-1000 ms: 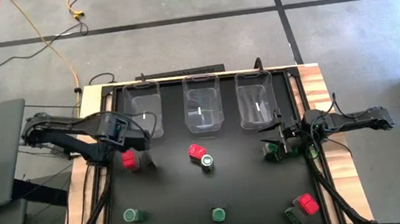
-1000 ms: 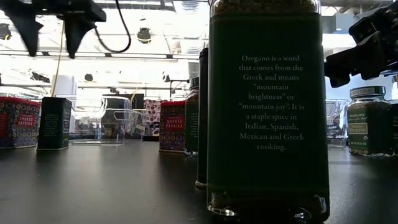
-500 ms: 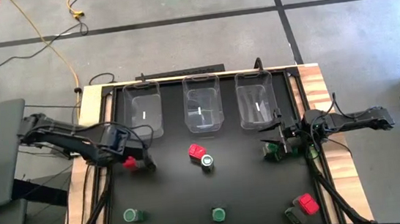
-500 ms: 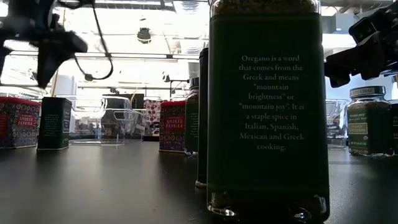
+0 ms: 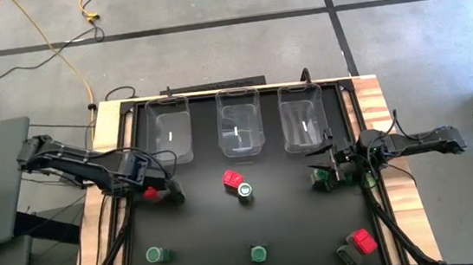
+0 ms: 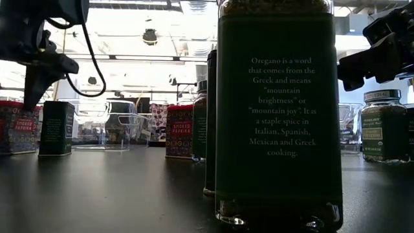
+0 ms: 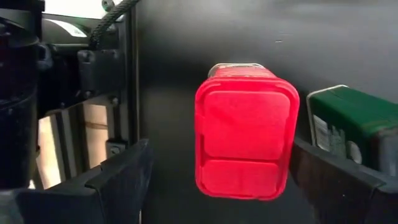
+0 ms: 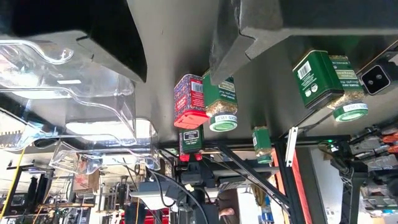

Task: Sort spices by type
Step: Put the red seasoning can into the left transparent bin

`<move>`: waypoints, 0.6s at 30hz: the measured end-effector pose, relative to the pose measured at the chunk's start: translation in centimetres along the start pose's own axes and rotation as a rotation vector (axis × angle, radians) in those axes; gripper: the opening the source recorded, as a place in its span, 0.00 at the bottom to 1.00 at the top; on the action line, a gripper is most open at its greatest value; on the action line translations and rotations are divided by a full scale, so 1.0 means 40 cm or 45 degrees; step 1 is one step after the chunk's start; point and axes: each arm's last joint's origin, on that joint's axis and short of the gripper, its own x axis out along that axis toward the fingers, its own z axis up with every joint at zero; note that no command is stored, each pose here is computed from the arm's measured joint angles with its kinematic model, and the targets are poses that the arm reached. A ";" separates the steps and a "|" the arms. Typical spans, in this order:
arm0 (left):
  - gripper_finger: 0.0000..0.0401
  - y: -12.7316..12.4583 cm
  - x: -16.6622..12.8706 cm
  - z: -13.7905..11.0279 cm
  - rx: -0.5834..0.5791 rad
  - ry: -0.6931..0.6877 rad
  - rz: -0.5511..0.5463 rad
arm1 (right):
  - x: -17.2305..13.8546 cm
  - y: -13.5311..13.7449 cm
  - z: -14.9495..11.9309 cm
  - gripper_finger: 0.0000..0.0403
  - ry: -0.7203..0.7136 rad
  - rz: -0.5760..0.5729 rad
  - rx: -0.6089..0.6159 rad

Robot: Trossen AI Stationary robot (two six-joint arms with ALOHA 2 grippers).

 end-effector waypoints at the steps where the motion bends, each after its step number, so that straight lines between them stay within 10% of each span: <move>1: 0.88 0.001 0.004 0.000 0.000 -0.003 0.001 | 0.000 0.000 0.000 0.51 0.000 0.000 0.000; 18: 0.84 -0.001 0.014 0.020 0.061 -0.094 -0.001 | 0.000 0.000 0.000 0.51 0.000 0.000 0.000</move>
